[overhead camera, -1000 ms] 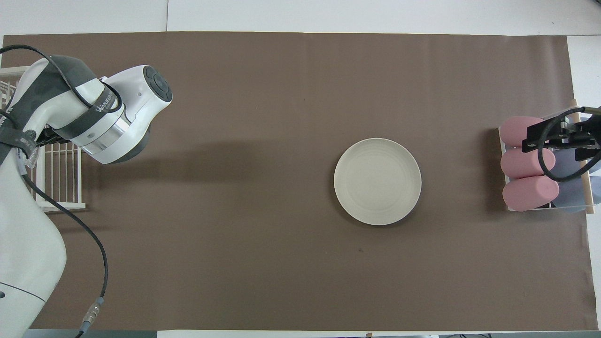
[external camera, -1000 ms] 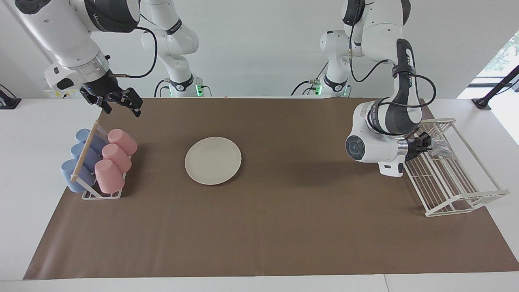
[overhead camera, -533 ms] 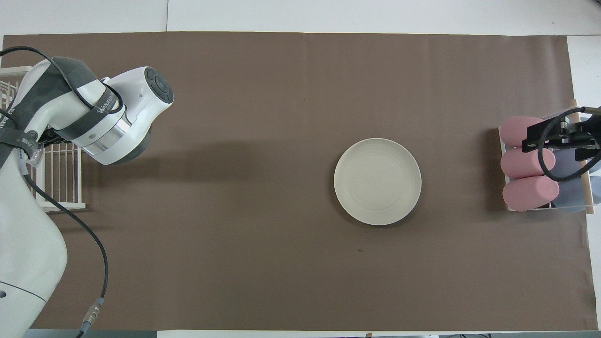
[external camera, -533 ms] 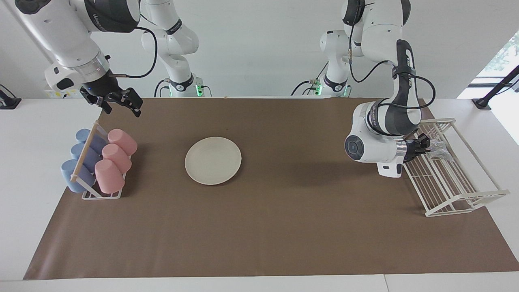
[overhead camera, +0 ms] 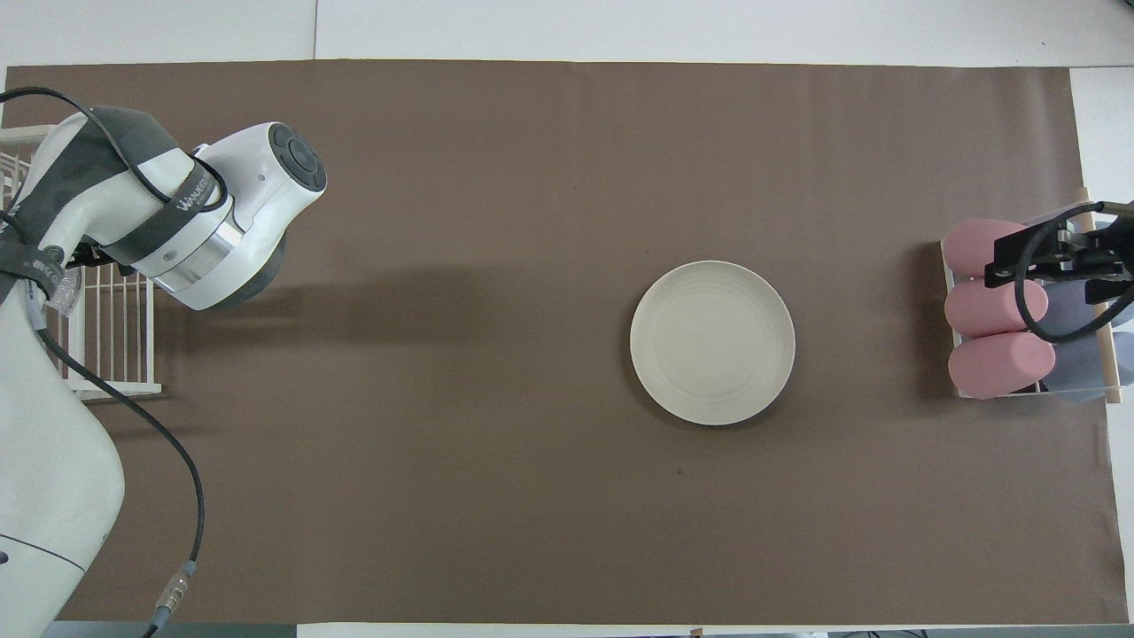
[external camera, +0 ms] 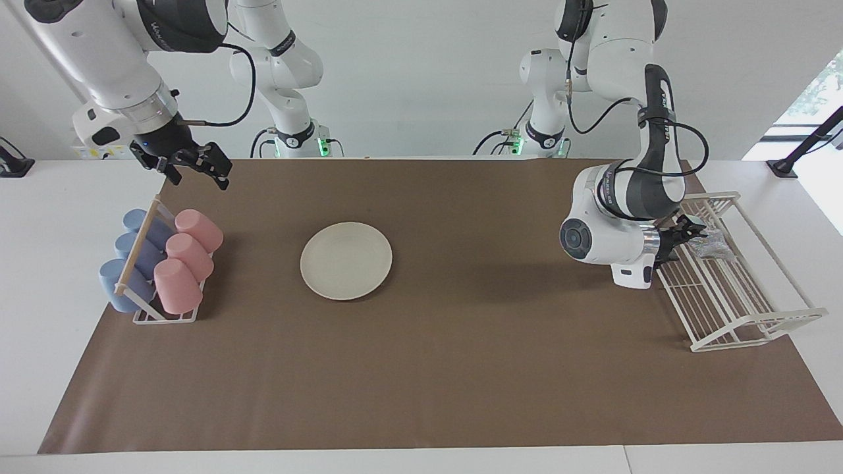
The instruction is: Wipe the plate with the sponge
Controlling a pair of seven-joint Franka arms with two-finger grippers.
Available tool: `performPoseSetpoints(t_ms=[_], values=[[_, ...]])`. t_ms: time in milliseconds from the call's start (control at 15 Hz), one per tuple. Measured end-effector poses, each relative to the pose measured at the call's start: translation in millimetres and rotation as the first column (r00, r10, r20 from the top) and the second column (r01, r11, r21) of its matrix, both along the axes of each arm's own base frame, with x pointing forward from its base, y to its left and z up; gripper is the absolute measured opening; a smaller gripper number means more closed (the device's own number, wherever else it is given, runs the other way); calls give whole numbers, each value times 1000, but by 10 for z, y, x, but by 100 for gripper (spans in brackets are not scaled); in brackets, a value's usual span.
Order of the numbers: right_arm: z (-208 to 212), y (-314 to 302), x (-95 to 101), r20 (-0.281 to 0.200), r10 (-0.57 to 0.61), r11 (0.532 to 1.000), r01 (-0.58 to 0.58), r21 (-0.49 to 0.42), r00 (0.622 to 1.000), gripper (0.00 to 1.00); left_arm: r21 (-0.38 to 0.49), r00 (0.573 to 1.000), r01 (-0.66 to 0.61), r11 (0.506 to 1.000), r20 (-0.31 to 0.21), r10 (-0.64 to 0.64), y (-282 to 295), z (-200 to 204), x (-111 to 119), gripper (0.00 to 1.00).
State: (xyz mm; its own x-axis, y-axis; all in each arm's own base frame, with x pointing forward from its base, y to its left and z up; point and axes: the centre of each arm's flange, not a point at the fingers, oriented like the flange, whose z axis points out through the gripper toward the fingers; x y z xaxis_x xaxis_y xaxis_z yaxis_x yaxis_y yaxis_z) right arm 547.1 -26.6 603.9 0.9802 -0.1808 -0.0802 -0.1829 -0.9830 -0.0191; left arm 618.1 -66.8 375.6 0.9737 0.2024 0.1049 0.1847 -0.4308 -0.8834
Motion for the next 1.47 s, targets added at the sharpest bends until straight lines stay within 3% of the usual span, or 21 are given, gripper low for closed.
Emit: performPoseSetpoints(t_ms=[67,267,467,667,800,1000,1333,1467], values=[[0,0,0,0,0,1000,0,0,1000,100,-59,1000,-16,998,20,17,-31,102,10,100],[0,0,0,0,0,1000,0,0,1000,100,-283,997,-42,958,48,58,22,771,-46,100],[0,0,0,0,0,1000,0,0,1000,100,-464,993,-29,885,86,77,-3,1430,-199,100],[0,0,0,0,0,1000,0,0,1000,100,-692,987,-45,721,80,139,161,1883,-323,100],[0,0,0,0,0,1000,0,0,1000,100,-795,989,-6,607,87,124,411,2198,-428,100],[0,0,0,0,0,1000,0,0,1000,100,-859,987,60,508,127,98,439,2622,-666,100],[0,0,0,0,0,1000,0,0,1000,100,-889,997,75,452,73,-21,248,2638,-933,100],[0,0,0,0,0,1000,0,0,1000,100,-892,995,96,442,87,-40,156,2510,-933,100]])
